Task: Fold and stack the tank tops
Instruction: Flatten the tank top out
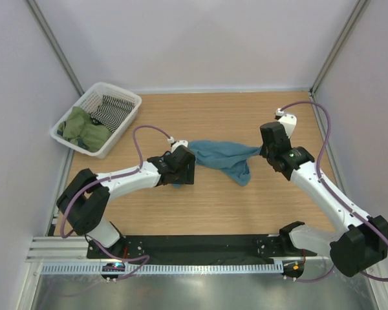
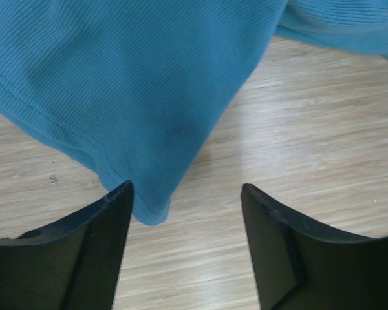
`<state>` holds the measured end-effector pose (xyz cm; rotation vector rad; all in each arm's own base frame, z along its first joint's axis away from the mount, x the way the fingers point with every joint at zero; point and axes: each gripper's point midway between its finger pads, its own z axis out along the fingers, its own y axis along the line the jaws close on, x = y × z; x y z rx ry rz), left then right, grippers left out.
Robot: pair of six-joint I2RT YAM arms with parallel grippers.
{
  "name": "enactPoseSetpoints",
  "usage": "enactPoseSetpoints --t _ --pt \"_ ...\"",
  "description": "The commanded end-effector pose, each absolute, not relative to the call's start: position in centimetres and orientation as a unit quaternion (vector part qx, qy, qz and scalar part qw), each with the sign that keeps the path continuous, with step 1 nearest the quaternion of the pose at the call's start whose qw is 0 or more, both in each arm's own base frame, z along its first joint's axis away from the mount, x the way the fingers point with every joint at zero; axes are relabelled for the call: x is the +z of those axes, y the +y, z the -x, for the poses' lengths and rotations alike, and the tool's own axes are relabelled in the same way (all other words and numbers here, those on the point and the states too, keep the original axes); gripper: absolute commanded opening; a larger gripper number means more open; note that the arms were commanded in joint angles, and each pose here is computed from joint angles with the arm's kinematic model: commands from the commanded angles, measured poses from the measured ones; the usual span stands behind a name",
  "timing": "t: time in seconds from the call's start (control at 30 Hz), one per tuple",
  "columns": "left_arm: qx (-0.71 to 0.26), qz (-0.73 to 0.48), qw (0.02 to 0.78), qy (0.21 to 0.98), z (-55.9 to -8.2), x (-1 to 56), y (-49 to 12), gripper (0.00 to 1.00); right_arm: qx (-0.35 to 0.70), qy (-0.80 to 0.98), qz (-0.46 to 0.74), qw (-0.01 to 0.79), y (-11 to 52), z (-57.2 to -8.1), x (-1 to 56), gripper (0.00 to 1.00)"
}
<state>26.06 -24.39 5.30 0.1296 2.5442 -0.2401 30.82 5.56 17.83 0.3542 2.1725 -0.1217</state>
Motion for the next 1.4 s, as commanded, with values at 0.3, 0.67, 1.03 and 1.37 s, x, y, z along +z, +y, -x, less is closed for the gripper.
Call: enactPoseSetpoints --t 0.3,0.67,1.03,1.37 --pt "0.002 -0.045 0.313 0.949 -28.3 4.3 -22.2 0.30 -0.037 0.849 -0.207 0.484 4.2 -34.0 21.0 0.01" --pt "0.037 -0.050 0.345 0.937 -26.3 9.3 -19.6 0.00 -0.039 0.829 -0.211 0.517 2.1 -29.8 23.7 0.01" --pt "-0.155 -0.027 0.296 0.942 -26.9 17.1 -17.8 0.00 -0.114 0.826 -0.208 0.511 1.2 -35.0 26.5 0.01" --pt "-0.064 0.032 0.302 0.951 -32.4 12.9 -15.7 0.74 0.004 0.874 -0.195 0.445 4.1 -40.5 20.0 0.66"
